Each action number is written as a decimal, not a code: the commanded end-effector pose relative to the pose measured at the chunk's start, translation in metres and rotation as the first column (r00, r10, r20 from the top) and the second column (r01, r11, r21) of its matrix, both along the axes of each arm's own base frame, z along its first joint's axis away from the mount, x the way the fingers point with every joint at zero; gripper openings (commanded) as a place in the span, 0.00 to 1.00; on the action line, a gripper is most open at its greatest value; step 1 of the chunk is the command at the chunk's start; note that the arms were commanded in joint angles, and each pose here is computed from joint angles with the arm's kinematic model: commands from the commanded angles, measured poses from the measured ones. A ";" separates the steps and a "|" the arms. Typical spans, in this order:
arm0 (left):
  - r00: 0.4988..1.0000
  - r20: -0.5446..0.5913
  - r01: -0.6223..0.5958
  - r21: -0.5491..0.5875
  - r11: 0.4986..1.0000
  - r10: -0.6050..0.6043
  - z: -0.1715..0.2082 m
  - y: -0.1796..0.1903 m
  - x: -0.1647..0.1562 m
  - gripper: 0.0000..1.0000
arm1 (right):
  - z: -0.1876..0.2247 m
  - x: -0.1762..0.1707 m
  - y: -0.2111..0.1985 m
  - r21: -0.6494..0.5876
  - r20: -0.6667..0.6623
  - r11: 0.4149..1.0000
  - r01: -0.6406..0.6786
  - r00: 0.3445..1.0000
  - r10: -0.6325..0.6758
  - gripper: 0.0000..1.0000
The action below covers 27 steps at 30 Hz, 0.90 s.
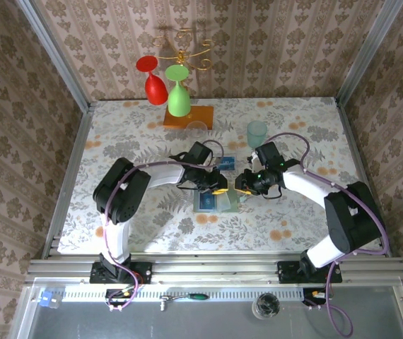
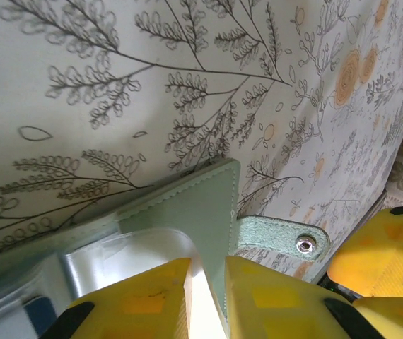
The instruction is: Take the credit cards out of the card holder
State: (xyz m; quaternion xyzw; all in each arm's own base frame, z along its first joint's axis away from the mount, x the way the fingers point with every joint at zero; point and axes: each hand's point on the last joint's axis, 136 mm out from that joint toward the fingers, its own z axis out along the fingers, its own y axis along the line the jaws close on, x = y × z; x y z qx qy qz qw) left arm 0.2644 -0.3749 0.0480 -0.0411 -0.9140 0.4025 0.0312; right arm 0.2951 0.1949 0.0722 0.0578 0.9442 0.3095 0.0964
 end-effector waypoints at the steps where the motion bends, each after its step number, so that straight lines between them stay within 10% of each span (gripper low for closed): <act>1: 1.000 -0.012 0.027 -0.029 0.999 -0.027 0.007 -0.009 -0.002 0.20 | -0.001 -0.008 -0.009 -0.028 -0.002 1.000 0.007 1.000 -0.007 0.28; 27: 0.996 0.076 -0.034 -0.104 0.994 0.042 0.054 0.024 0.025 0.27 | 0.014 0.024 0.028 0.047 -0.014 0.999 0.004 1.000 -0.003 0.29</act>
